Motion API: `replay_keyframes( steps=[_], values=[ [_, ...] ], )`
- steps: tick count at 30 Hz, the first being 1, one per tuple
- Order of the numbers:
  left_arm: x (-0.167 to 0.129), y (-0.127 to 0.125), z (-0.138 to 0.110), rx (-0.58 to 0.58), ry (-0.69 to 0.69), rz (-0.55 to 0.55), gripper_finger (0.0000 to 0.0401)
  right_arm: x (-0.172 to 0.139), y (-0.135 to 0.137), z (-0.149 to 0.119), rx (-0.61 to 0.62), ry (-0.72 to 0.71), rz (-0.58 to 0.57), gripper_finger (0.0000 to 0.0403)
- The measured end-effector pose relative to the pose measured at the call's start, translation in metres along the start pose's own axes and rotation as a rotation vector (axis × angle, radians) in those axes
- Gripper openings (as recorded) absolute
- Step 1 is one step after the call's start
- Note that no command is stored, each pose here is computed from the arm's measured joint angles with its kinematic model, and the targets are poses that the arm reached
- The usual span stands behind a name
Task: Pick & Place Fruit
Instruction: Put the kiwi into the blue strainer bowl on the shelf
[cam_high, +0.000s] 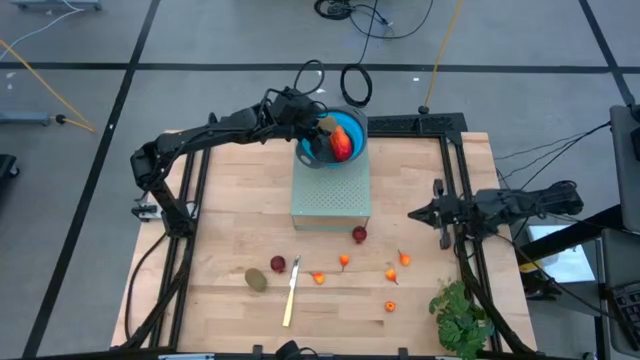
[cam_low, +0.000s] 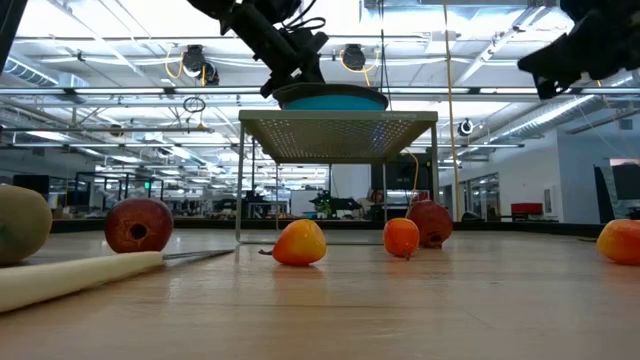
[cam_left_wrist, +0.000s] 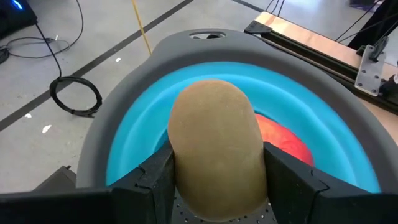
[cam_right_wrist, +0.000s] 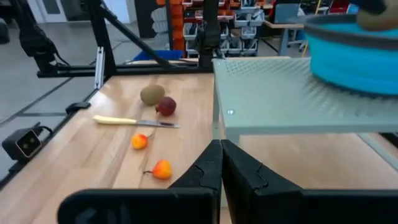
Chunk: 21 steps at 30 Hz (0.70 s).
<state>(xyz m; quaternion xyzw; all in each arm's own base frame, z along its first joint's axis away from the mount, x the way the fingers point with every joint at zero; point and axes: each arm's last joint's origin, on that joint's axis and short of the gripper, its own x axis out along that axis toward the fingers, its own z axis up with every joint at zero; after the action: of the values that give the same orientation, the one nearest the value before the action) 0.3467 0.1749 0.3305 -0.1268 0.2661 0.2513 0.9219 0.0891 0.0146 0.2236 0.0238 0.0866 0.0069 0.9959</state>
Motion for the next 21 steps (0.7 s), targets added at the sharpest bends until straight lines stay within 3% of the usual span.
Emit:
replay_keyframes(
  steps=[8,21],
  values=[
    [0.000,0.001,0.000,-0.003,-0.003,0.018,0.0191,0.007,0.000,-0.014,-0.002,0.013,-0.004,0.0000],
    [0.000,-0.001,-0.001,0.000,0.010,0.025,0.0191,0.008,0.001,-0.011,0.006,-0.029,-0.002,0.0000]
  ],
)
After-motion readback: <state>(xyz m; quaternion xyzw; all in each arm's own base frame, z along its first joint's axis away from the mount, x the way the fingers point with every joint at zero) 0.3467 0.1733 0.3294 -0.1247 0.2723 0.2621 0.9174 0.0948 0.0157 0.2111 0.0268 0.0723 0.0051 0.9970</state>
